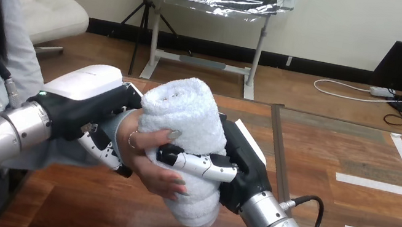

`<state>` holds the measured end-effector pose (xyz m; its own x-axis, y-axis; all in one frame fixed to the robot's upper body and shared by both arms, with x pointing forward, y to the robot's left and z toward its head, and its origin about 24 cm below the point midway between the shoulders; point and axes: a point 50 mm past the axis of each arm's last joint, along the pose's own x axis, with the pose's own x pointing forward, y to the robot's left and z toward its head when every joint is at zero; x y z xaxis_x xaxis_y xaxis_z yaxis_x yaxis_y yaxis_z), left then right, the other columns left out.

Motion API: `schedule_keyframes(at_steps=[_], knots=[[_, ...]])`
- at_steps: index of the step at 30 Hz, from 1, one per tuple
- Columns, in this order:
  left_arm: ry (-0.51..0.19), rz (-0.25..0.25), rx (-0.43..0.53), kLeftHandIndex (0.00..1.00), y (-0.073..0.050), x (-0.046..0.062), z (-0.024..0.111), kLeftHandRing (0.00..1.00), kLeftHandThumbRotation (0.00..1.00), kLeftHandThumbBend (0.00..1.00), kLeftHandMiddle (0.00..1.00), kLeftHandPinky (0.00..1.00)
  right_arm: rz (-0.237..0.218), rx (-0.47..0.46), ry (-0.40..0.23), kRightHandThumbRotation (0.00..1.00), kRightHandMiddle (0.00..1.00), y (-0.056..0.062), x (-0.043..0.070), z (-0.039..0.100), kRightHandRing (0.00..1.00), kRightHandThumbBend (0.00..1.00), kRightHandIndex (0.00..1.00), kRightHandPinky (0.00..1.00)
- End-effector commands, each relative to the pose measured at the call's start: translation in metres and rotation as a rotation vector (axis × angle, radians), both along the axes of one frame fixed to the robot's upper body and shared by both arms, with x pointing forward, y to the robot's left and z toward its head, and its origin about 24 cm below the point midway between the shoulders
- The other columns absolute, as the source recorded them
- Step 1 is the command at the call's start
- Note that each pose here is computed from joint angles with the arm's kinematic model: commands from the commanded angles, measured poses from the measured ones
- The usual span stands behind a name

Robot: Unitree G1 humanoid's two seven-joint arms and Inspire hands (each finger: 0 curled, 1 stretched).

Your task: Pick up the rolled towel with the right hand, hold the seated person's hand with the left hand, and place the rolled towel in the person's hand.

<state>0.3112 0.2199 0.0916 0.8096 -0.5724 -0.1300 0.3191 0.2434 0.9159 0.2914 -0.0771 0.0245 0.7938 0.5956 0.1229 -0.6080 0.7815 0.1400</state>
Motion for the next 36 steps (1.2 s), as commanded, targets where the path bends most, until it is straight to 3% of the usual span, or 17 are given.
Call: schedule_keyframes(at_steps=[1,10,16,22,23,32,36], knots=[[-0.163,-0.044,-0.107,0.4,-0.018,0.016,0.039,0.32,0.0,0.8,0.39,0.27,0.076,-0.002,-0.161,0.0,0.37,0.022,0.012,0.037,0.3,0.78,0.37,0.23],[-0.163,-0.041,-0.112,0.41,-0.016,0.015,0.037,0.34,0.0,0.81,0.41,0.28,0.071,-0.019,-0.161,0.0,0.47,0.021,0.012,0.036,0.41,0.85,0.45,0.33],[-0.164,-0.039,-0.113,0.43,-0.014,0.013,0.036,0.37,0.0,0.84,0.43,0.31,0.066,-0.049,-0.171,0.04,0.59,0.018,0.013,0.036,0.53,0.86,0.59,0.42],[-0.17,-0.035,-0.116,0.49,-0.012,0.01,0.036,0.42,0.0,0.87,0.48,0.37,0.059,-0.078,-0.168,0.19,0.71,0.012,0.014,0.034,0.65,0.86,0.74,0.55],[-0.172,-0.034,-0.116,0.52,-0.011,0.009,0.036,0.45,0.0,0.89,0.5,0.39,0.056,-0.084,-0.169,0.26,0.75,0.011,0.014,0.034,0.7,0.88,0.78,0.6],[-0.187,-0.027,-0.111,0.63,-0.008,0.003,0.035,0.53,0.01,0.95,0.58,0.48,0.035,-0.12,-0.172,0.56,0.86,-0.002,0.018,0.031,0.84,0.96,0.92,0.76],[-0.178,-0.017,-0.099,0.67,-0.006,0.0,0.034,0.57,0.03,0.96,0.61,0.51,0.027,-0.116,-0.159,0.64,0.89,-0.007,0.019,0.03,0.87,0.98,0.95,0.81]])
